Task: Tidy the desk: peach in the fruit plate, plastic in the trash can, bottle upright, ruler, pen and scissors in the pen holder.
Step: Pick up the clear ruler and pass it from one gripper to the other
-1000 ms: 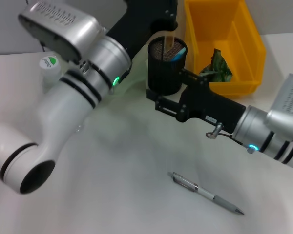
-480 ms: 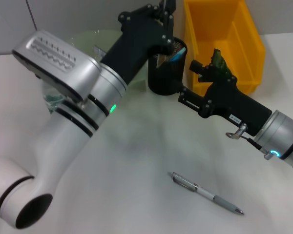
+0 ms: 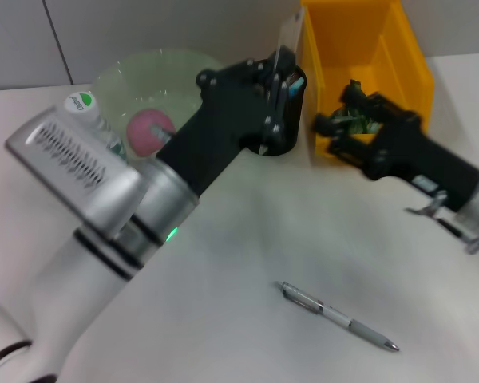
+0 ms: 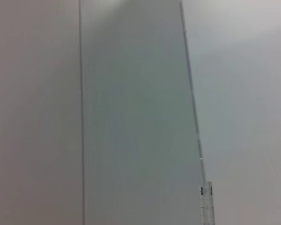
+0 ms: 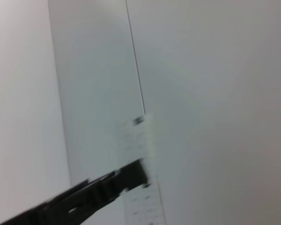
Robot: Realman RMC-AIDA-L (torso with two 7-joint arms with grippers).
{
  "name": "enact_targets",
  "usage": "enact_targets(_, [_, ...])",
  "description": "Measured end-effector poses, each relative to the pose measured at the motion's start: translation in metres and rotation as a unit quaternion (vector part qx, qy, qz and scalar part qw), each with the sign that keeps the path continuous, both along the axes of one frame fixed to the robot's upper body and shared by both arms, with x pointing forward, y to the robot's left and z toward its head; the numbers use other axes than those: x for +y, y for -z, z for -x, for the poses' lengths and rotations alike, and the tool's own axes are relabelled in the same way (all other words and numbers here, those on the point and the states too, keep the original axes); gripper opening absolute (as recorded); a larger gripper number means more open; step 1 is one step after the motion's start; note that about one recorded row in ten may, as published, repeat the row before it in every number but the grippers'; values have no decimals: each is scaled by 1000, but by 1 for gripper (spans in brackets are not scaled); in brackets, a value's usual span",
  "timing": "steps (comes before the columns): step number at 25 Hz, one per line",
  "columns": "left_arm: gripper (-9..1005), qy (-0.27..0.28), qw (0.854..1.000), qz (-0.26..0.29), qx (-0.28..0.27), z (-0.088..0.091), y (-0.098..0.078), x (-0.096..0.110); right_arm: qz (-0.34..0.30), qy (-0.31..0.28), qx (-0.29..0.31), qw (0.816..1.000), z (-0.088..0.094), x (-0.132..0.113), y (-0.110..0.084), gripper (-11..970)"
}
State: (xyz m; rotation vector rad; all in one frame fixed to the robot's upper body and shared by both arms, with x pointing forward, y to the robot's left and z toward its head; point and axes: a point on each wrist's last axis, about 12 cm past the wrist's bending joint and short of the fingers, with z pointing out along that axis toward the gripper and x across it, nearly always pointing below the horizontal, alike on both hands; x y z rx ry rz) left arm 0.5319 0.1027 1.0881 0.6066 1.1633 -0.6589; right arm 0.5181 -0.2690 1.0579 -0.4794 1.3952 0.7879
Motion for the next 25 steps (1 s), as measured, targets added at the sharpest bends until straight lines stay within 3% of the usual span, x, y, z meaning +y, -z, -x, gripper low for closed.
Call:
enact_targets(5, [32, 8, 1000, 5, 1, 5, 2, 3, 7, -54, 12, 998, 3, -20, -10, 716])
enact_targets(6, [32, 52, 998, 29, 21, 16, 8, 16, 13, -72, 15, 997, 2, -23, -14, 716])
enact_targets(7, [32, 52, 998, 29, 21, 16, 8, 16, 18, -90, 18, 996, 0, -25, -17, 716])
enact_targets(10, [32, 119, 990, 53, 51, 24, 14, 35, 42, -159, 33, 986, -5, -27, -28, 716])
enact_targets(14, [32, 145, 984, 64, 77, 25, 16, 47, 78, -237, 55, 967, -12, -21, -37, 716])
enact_targets(15, [32, 145, 984, 64, 77, 25, 16, 47, 84, -247, 58, 964, -13, -19, -38, 716])
enact_targets(17, [32, 170, 976, 77, 110, 24, 17, 66, 93, -259, 57, 960, -16, -17, -40, 715])
enact_targets(25, [32, 220, 967, 68, 111, 31, 15, 80, 103, -286, 47, 951, -21, -6, -47, 715])
